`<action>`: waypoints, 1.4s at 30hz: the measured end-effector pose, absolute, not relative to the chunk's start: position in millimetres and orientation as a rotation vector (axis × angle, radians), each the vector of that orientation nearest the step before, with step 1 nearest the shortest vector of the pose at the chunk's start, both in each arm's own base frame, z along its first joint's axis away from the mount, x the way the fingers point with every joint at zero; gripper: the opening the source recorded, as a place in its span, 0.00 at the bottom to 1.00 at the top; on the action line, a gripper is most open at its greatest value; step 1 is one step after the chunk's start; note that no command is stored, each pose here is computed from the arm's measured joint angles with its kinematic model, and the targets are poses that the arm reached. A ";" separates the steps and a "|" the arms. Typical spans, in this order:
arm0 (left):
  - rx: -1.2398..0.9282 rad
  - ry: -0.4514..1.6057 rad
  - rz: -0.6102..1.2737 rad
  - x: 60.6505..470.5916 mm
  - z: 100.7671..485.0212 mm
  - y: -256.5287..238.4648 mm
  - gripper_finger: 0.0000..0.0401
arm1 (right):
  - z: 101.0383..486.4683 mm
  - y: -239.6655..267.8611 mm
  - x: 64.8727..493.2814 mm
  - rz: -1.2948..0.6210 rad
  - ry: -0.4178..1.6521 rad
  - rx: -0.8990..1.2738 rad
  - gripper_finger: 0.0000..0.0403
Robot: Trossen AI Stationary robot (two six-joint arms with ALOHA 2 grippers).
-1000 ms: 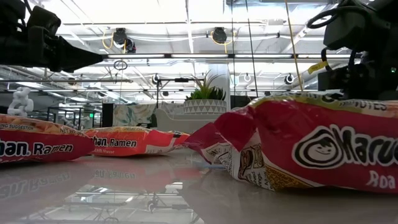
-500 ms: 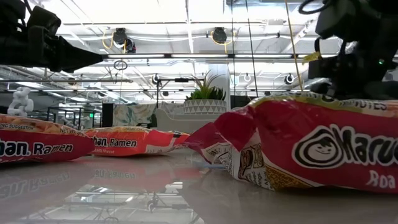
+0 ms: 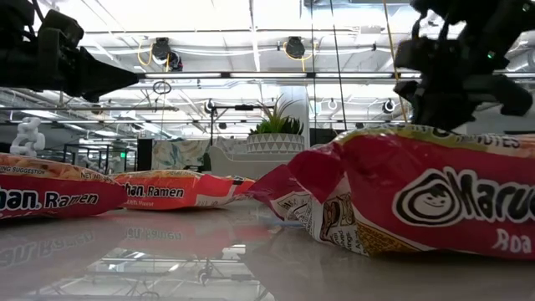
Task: Sort Maruchan noodles
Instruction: Put the right blue noodle pack into the gray bin
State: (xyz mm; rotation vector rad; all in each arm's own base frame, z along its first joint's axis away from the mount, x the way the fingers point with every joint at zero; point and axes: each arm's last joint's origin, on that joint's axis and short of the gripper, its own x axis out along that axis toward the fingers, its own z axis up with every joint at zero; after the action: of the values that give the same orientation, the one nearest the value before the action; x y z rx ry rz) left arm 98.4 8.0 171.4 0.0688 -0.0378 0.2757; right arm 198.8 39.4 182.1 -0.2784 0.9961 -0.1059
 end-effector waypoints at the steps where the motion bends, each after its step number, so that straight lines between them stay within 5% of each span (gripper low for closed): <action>1: 0.060 -0.039 0.275 98.4 171.4 8.0 0.15 | 184.2 39.9 200.9 -0.099 0.975 -0.287 0.00; 15: -0.044 -0.039 0.272 98.5 170.0 7.9 0.15 | 230.1 58.7 223.3 -0.065 0.728 -0.462 0.00; 42: -0.176 -0.064 0.157 108.1 173.6 -3.0 0.15 | 297.6 83.6 243.6 -0.140 0.124 -0.474 0.00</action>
State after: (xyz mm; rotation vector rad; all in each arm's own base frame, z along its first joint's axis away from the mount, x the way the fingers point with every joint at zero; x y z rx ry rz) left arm 108.1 -3.0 173.6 -0.1755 -0.0635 0.1570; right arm 243.6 83.6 297.6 -0.4739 0.1241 -0.1401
